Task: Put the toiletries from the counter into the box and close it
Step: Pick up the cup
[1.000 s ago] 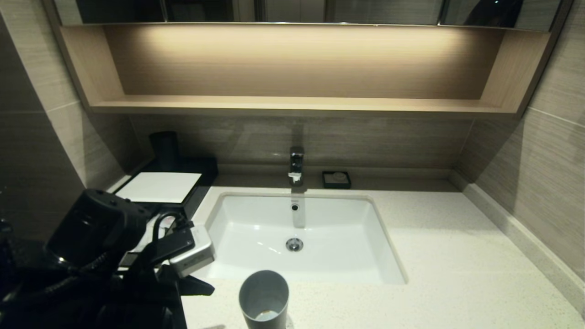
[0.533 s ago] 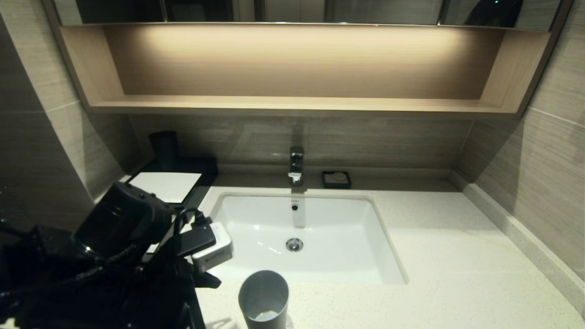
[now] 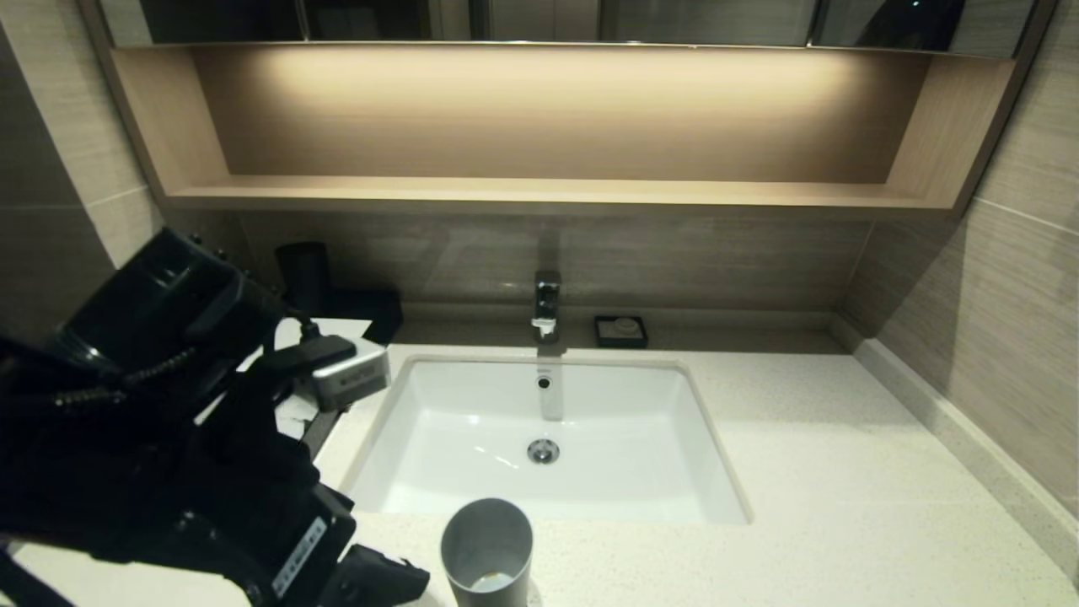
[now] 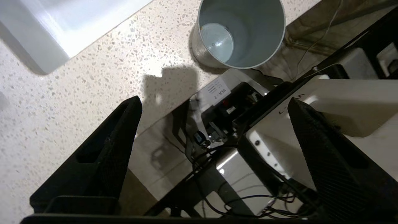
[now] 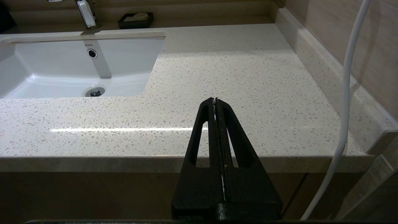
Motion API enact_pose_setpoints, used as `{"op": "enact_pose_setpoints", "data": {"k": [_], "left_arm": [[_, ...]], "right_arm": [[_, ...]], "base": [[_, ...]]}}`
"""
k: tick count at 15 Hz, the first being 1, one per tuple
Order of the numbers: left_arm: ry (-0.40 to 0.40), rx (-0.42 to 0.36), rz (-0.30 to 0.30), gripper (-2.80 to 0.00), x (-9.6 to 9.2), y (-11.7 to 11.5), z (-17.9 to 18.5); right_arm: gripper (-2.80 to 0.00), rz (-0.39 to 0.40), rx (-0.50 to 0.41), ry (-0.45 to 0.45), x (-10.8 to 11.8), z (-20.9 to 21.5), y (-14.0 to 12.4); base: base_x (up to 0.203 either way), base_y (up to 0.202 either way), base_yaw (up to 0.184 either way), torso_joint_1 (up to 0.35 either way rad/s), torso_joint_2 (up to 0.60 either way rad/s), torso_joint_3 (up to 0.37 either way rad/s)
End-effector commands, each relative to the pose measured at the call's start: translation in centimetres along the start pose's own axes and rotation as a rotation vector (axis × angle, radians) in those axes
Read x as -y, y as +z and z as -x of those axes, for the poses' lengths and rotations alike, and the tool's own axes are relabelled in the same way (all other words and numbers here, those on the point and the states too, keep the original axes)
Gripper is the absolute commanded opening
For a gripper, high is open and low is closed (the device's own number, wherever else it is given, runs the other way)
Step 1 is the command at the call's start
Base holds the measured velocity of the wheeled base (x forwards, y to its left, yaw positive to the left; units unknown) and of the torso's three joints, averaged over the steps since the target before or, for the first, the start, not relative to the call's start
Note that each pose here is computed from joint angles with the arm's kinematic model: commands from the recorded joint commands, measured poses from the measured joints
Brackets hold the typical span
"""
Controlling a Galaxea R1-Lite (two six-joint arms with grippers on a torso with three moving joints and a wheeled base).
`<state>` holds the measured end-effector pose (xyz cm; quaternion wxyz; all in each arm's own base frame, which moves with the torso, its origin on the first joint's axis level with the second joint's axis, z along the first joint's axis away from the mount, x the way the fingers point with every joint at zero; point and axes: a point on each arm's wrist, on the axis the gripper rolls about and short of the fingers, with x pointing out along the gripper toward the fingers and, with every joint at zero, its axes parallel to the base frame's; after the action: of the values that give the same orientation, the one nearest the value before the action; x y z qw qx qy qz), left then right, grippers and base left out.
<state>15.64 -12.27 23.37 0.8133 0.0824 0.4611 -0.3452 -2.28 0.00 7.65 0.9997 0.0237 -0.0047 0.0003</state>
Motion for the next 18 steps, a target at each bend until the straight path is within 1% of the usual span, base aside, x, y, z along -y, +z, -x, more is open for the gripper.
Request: {"op": "enact_pose_setpoints", "data": {"k": [1, 5, 7, 9, 11, 12, 14, 15, 16, 18], "left_arm": [[0.004, -0.051, 0.122, 0.0, 0.0, 1.7, -0.9], [0.025, -0.164, 0.272, 0.0, -0.2, 3.9, -2.7], [0.038, -0.215, 0.355, 0.0, 0.2, 5.0, -3.4], [0.065, -0.248, 0.401, 0.0, 0.4, 5.6, -3.9], [0.156, -0.267, 0.404, 0.0, 0.3, 5.9, -4.7], [0.179, -0.271, 0.402, 0.0, 0.2, 6.0, -5.0], [0.195, -0.3, 0.412, 0.0, 0.1, 6.0, -5.6], [0.202, -0.313, 0.426, 0.0, 0.1, 6.1, -5.9], [0.203, -0.314, 0.434, 0.0, 0.1, 6.2, -6.0], [0.2, -0.311, 0.43, 0.0, 0.3, 6.3, -6.0]], "right_arm": [[-2.8, 0.0, -0.001, 0.001, 0.0, 0.0, 0.0], [-2.8, 0.0, 0.0, 0.001, 0.0, 0.0, 0.0], [-2.8, 0.0, -0.001, 0.0, 0.0, 0.0, 0.0], [-2.8, 0.0, 0.0, 0.001, 0.0, 0.0, 0.0], [-2.8, 0.0, -0.002, 0.001, 0.0, 0.0, 0.0], [-2.8, 0.0, -0.001, 0.001, 0.0, 0.0, 0.0], [-2.8, 0.0, -0.002, 0.001, 0.0, 0.0, 0.0], [-2.8, 0.0, 0.0, 0.0, 0.0, 0.0, 0.0], [-2.8, 0.0, -0.003, -0.001, 0.0, 0.0, 0.0], [-2.8, 0.0, -0.002, 0.001, 0.0, 0.0, 0.0]], "base": [[0.0, 0.0, 0.0, 0.0, 0.0, 0.0], [0.0, 0.0, 0.0, 0.0, 0.0, 0.0], [0.0, 0.0, 0.0, 0.0, 0.0, 0.0], [0.0, 0.0, 0.0, 0.0, 0.0, 0.0], [0.0, 0.0, 0.0, 0.0, 0.0, 0.0], [0.0, 0.0, 0.0, 0.0, 0.0, 0.0], [0.0, 0.0, 0.0, 0.0, 0.0, 0.0], [0.0, 0.0, 0.0, 0.0, 0.0, 0.0], [0.0, 0.0, 0.0, 0.0, 0.0, 0.0], [0.0, 0.0, 0.0, 0.0, 0.0, 0.0]]}}
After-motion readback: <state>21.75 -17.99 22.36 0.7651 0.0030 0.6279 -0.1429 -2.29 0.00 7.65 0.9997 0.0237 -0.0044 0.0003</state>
